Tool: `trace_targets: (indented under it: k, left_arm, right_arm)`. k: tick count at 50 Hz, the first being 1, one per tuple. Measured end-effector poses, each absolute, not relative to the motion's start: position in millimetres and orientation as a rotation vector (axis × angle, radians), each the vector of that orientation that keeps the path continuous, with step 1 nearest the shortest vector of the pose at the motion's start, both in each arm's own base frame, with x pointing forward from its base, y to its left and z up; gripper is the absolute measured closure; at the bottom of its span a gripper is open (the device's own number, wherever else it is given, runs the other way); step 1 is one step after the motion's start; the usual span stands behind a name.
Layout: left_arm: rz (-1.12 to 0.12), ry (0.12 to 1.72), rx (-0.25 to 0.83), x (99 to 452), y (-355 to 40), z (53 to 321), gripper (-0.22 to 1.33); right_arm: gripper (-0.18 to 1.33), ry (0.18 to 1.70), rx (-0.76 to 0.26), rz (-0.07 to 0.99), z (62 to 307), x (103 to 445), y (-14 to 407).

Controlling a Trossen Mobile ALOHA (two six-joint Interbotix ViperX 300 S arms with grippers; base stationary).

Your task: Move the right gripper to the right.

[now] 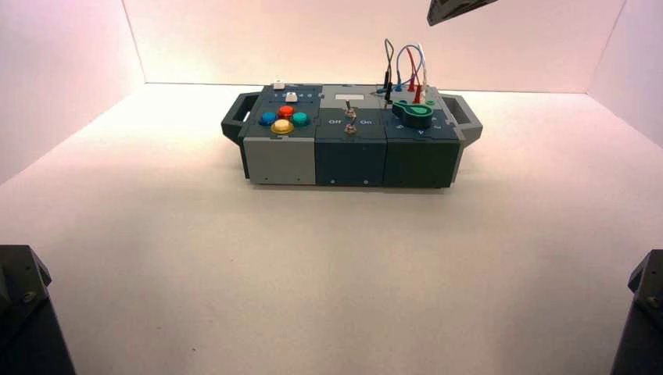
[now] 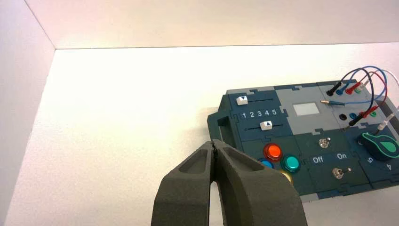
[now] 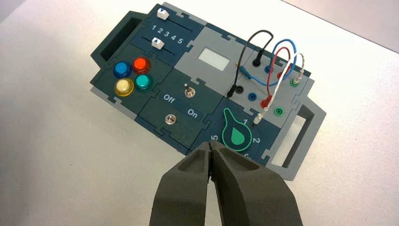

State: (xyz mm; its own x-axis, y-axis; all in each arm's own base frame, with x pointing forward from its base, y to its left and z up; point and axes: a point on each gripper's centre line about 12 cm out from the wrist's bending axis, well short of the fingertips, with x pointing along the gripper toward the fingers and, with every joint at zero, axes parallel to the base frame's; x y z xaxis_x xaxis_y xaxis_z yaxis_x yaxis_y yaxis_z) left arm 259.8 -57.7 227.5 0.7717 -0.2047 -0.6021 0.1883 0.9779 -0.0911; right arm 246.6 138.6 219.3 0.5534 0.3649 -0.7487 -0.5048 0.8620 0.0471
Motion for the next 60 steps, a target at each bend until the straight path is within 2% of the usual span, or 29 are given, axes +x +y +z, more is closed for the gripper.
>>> trace_targets:
  k: [45, 60]
  left_arm:
    - [-0.215, 0.657, -0.025, 260, -58, 227, 1.27]
    - [-0.212, 0.672, -0.025, 261, -58, 223, 1.27]
  right_arm:
    - [1.29, 0.837, -0.206, 0.515, 218, 248, 137]
    - [1.28, 0.897, -0.226, 0.451, 205, 258, 119]
